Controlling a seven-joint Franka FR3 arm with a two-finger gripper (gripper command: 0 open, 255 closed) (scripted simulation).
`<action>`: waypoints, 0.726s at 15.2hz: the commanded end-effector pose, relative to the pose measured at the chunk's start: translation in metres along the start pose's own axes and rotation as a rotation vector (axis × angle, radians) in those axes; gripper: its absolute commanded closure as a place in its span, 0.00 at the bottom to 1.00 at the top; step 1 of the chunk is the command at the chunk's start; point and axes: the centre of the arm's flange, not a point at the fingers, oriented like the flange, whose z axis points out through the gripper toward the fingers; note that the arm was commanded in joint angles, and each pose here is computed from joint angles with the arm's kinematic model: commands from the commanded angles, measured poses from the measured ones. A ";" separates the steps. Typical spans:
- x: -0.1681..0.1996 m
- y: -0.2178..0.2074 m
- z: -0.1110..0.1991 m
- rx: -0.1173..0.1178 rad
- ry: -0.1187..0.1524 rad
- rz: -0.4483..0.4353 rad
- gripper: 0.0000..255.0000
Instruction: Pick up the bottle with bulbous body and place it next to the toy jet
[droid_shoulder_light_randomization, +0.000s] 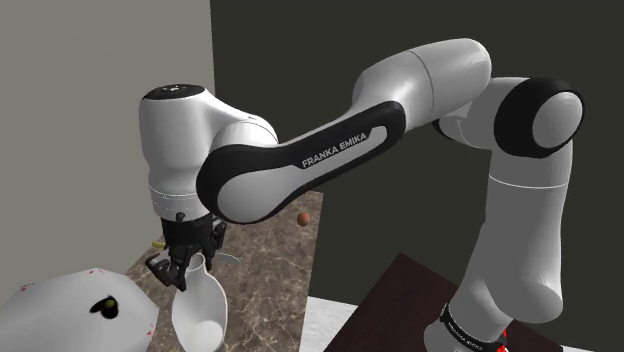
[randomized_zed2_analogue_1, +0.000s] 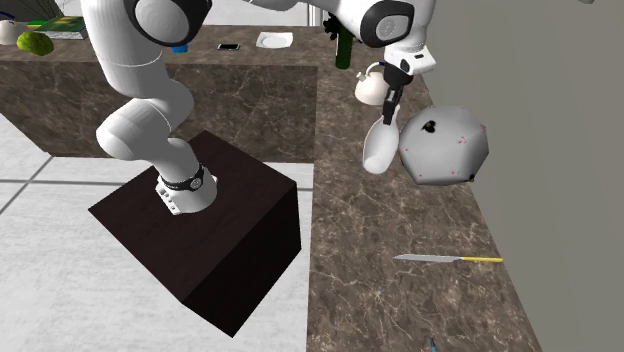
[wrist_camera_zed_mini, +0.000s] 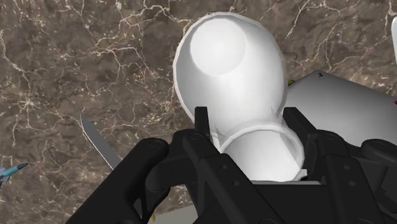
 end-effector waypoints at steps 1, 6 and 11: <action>0.001 0.000 -0.011 0.000 0.000 0.000 1.00; 0.003 0.000 -0.037 0.000 0.000 0.000 1.00; 0.004 0.000 -0.063 0.000 0.000 0.000 1.00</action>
